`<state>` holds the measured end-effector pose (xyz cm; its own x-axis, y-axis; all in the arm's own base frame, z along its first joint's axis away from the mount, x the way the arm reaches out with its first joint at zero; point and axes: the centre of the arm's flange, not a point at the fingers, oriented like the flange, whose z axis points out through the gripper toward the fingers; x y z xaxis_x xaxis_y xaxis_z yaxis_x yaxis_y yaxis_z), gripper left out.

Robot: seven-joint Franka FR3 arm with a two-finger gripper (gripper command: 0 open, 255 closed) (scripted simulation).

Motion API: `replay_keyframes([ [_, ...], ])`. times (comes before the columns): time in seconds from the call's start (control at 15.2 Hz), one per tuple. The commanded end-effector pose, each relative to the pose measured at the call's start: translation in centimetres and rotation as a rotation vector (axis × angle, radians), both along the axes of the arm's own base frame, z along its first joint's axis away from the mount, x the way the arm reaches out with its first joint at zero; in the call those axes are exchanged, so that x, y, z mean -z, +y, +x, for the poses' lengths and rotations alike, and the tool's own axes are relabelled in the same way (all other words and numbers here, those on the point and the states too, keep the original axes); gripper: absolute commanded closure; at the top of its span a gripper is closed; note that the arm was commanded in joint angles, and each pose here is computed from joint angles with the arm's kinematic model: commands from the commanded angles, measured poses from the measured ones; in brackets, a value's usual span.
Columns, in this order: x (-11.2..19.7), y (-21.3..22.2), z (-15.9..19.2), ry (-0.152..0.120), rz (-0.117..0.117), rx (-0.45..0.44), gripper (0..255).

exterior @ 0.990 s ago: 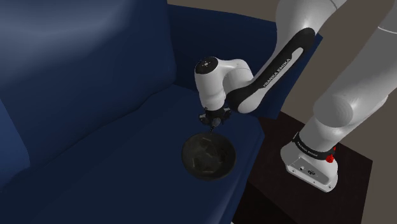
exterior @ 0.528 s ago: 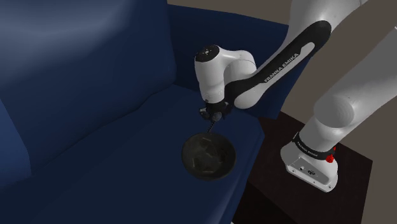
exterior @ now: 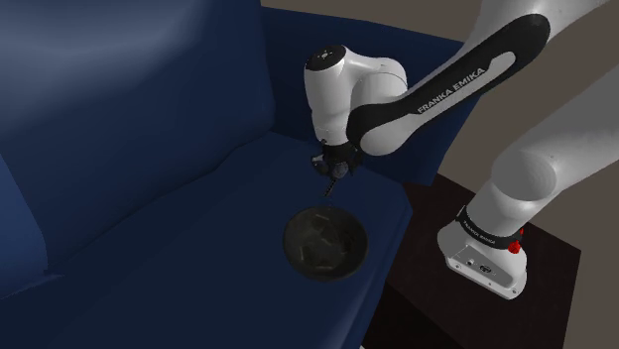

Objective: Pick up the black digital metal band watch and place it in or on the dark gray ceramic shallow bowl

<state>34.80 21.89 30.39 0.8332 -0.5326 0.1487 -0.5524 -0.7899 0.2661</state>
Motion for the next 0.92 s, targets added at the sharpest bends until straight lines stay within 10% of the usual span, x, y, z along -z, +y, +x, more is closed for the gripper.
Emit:
replay_keyframes([
  [0.0,-1.0,-0.1,0.0,0.001,0.001,0.0,255],
  [0.86,-6.7,2.1,-1.5,0.001,0.001,0.0,255],
])
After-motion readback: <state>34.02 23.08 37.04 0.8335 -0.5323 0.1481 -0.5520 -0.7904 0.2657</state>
